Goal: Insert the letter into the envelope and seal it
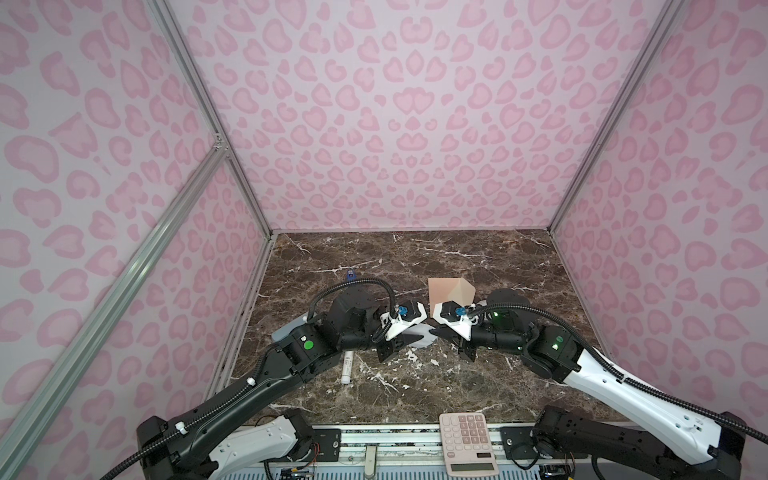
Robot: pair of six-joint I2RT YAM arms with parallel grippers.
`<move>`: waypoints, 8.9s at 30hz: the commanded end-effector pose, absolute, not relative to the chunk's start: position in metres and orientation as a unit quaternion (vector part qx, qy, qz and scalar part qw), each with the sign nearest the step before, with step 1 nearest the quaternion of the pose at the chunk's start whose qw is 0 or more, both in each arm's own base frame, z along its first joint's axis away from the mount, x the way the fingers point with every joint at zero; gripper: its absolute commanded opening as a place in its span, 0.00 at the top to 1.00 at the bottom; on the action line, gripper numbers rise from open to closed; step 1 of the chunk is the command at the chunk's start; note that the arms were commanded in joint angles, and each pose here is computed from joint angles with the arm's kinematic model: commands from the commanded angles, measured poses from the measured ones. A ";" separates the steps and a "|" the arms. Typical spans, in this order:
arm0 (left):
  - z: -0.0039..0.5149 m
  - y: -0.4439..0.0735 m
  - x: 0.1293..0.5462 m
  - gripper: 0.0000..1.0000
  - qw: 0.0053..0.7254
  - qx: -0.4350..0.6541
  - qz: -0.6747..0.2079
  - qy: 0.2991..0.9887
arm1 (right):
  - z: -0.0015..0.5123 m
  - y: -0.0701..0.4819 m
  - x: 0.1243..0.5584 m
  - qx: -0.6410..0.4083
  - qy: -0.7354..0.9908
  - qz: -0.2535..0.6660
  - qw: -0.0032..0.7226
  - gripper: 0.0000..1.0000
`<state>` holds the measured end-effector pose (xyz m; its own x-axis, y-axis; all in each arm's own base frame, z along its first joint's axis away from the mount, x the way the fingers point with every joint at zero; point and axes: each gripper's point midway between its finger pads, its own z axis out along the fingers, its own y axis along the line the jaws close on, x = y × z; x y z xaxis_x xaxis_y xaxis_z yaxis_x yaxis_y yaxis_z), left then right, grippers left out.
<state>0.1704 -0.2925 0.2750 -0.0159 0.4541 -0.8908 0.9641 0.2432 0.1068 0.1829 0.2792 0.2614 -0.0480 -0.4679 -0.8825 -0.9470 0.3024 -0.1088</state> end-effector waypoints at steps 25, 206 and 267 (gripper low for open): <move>0.264 -0.300 0.185 0.47 0.426 0.544 -0.331 0.643 | 0.287 0.248 0.162 -0.495 0.665 0.303 0.471 1.00; 0.169 -0.211 0.305 0.96 0.342 0.062 -0.275 0.897 | 0.261 0.230 0.266 -0.245 0.744 0.299 0.545 0.39; 0.116 -0.178 0.302 0.26 0.275 0.032 -0.224 0.934 | 0.219 0.184 0.316 -0.124 0.856 0.145 0.480 0.42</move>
<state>0.3051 -0.1752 0.1013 -0.8600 -0.0911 -0.5021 0.1455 0.8993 -0.4125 0.3051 0.2071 0.2341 -0.4212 -0.0819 -0.9033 -0.4858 0.8614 0.1484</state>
